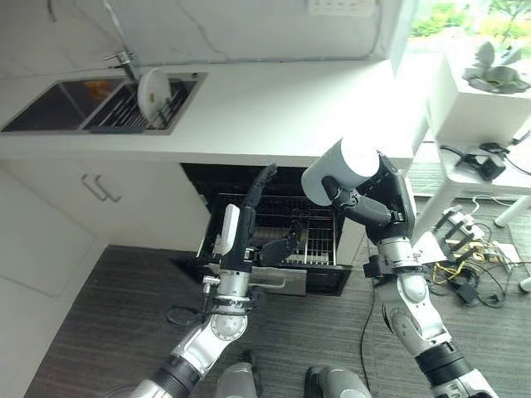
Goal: Place the dishes in the dishwasher.
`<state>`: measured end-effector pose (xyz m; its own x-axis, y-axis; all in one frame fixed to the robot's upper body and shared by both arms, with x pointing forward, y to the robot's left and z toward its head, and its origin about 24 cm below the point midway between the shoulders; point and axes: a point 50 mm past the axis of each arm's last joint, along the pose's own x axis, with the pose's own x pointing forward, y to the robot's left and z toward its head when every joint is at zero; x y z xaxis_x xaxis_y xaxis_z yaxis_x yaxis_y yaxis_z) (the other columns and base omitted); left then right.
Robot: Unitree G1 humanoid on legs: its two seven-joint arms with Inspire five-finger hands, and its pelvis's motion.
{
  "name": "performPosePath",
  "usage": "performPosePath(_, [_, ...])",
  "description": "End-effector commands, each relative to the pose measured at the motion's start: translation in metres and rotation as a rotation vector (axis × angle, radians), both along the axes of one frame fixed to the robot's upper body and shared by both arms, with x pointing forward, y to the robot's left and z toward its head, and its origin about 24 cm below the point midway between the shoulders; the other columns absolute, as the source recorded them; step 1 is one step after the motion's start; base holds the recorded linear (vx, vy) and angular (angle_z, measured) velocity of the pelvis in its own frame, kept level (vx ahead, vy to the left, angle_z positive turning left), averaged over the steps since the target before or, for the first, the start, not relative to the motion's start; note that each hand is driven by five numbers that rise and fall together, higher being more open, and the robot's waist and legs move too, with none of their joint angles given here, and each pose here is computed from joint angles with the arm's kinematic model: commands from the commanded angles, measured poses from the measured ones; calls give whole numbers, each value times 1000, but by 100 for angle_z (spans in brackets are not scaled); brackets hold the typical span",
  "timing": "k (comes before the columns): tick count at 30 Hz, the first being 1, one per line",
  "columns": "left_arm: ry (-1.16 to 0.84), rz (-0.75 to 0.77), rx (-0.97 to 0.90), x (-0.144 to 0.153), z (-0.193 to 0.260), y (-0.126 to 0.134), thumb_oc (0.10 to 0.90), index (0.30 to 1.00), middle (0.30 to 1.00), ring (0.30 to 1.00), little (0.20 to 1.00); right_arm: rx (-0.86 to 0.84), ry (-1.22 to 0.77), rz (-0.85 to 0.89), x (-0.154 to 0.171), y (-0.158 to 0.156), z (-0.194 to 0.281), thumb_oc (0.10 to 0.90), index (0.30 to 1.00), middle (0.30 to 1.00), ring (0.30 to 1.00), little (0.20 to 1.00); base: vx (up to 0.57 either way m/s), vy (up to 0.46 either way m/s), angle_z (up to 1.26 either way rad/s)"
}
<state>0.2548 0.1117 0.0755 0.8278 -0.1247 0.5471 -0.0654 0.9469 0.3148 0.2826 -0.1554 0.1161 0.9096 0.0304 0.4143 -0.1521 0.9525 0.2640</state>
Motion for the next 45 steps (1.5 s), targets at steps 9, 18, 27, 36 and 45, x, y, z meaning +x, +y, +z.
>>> performPosePath(9, [-56,-137,5,1,22,-4,800,900,900,900,900,59,-291,-11,-16,-7,49,400,300,300,300,300,174,296,-19])
performPosePath(18, [-16,-85,111,3,11,20,800,900,900,900,900,78,-255,-38,-16,-7,37,400,300,300,300,300,104,132,-9])
performPosePath(27, [164,-67,323,-7,-19,54,800,900,900,900,900,-182,-168,3,-14,-25,22,400,300,300,300,300,36,-140,-11])
performPosePath(36, [174,-173,678,14,-17,64,800,900,900,900,900,-465,-79,-33,10,-66,33,400,300,300,300,300,2,-15,27])
performPosePath(45, [99,-67,898,38,13,88,800,900,900,900,900,-640,-32,19,32,-79,45,400,300,300,300,300,38,16,5])
